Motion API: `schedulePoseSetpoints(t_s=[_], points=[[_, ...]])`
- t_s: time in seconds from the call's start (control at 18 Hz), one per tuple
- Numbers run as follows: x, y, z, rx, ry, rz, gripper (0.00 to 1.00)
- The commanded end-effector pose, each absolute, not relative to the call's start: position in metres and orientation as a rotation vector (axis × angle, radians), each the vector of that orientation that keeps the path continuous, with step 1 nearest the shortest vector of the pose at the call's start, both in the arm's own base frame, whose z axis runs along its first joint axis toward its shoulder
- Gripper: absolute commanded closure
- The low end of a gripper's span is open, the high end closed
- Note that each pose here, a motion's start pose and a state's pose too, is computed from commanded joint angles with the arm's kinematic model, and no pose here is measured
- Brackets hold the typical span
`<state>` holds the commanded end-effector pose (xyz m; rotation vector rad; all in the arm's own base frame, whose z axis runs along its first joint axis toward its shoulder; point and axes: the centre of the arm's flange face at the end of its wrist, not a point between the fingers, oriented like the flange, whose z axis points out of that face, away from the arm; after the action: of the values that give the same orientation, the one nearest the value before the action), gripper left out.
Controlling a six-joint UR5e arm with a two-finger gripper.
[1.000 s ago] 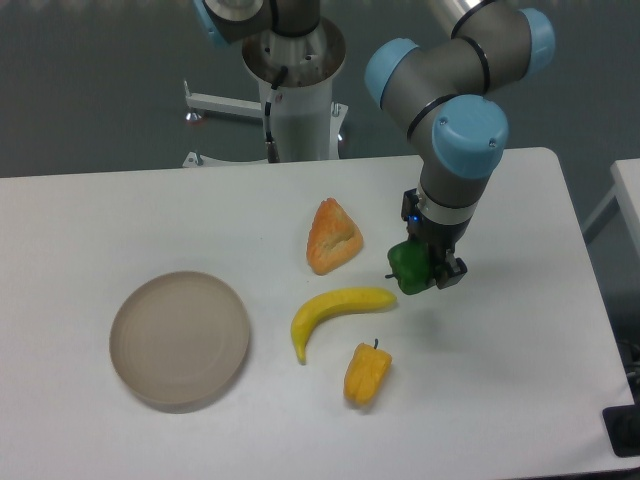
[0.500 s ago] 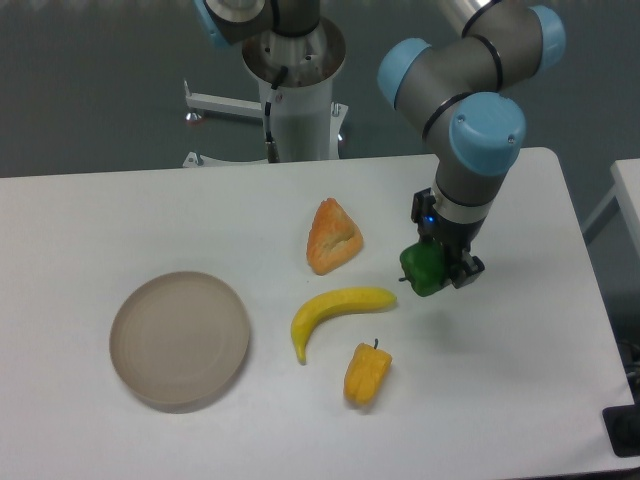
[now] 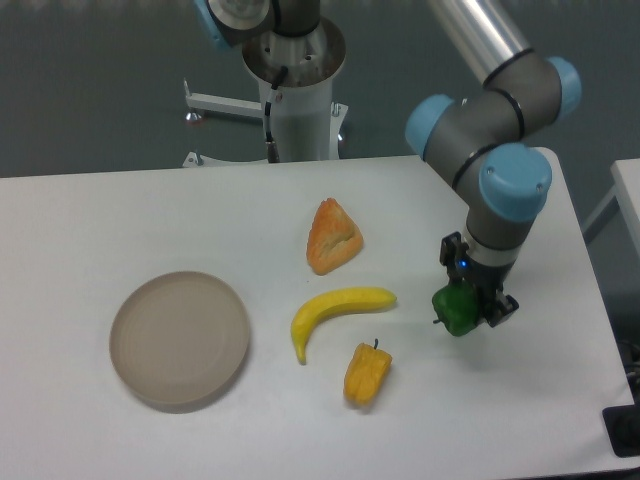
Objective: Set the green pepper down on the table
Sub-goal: 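Carry the held green pepper away from the banana and lower it to the table, then open the gripper to release the green pepper and lift away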
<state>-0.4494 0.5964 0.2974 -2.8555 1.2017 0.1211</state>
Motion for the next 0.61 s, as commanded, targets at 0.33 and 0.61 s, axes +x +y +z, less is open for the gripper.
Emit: schedulePoseSetpoints(t_s=[0.33, 0.61], points=[[-0.441, 0.61, 0.272, -2.857, 1.223, 0.075, 0.61], [-0.441, 0.613, 0.273, -2.847, 1.237, 0.101, 0.0]])
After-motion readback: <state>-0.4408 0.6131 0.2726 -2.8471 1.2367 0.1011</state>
